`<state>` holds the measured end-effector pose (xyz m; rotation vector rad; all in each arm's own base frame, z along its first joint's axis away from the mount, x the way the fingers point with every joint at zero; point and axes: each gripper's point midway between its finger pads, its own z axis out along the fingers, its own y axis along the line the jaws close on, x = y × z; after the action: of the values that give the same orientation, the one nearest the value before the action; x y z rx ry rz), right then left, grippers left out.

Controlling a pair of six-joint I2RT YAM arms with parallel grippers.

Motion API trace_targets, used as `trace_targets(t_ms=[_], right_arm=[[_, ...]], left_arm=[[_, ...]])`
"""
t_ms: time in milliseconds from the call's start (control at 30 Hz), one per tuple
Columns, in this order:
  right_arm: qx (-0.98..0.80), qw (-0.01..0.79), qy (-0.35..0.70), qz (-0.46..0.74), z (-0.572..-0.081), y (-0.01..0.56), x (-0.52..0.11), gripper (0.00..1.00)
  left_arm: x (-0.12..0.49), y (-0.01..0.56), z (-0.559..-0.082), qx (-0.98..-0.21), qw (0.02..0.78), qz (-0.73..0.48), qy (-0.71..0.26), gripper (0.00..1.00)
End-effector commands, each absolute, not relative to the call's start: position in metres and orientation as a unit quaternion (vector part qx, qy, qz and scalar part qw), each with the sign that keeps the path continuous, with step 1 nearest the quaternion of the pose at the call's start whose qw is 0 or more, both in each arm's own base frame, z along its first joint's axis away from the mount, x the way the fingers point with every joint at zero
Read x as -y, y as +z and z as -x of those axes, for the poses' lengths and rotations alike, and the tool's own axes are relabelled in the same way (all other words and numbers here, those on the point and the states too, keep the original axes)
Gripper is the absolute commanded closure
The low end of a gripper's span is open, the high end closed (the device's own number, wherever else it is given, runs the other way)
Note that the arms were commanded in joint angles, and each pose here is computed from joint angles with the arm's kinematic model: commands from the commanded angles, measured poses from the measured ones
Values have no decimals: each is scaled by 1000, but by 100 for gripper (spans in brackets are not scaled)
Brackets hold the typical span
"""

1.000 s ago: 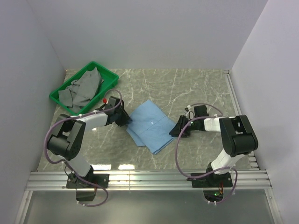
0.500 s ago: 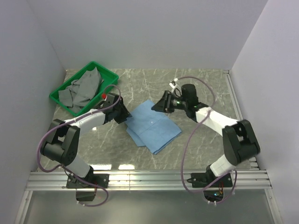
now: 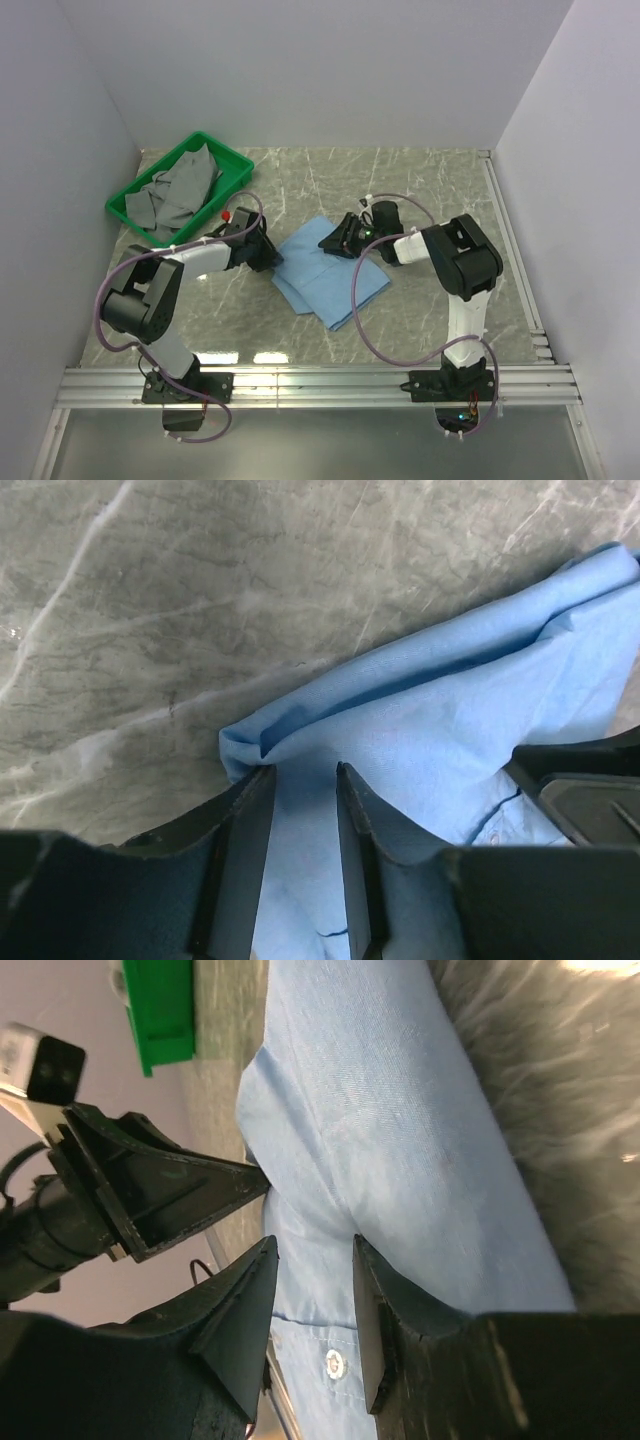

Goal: Fold and stack the long sleeve shirts
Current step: Fold the shirt

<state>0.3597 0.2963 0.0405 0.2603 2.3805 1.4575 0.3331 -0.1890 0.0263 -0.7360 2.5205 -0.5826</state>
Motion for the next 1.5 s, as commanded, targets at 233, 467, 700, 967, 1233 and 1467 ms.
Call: trace_targets(t_ms=[233,467,700,967,1233,1467], right_arm=[[-823,218,524,-39,-375,90,-307,56],[-802,210,560,7,-379,123,-369,55],[-824,168,541,-28,-387,69,-385,55],[-842,176,503,-79,-417,39,-353,56],[-841,201,483,-136,-457,34,-301,56],[-843,197,467,-179,-469,22,-279,56]], left_arm=[[181,2,-313,-927,190,266,-185,62],[181,6,-314,-926,195,264,-185,62],[180,1,-310,-926,187,272,-182,62],[176,-12,-300,-929,168,281,-174,63],[171,-22,-295,-928,153,293,-171,64],[171,-22,-296,-929,151,293,-169,64]])
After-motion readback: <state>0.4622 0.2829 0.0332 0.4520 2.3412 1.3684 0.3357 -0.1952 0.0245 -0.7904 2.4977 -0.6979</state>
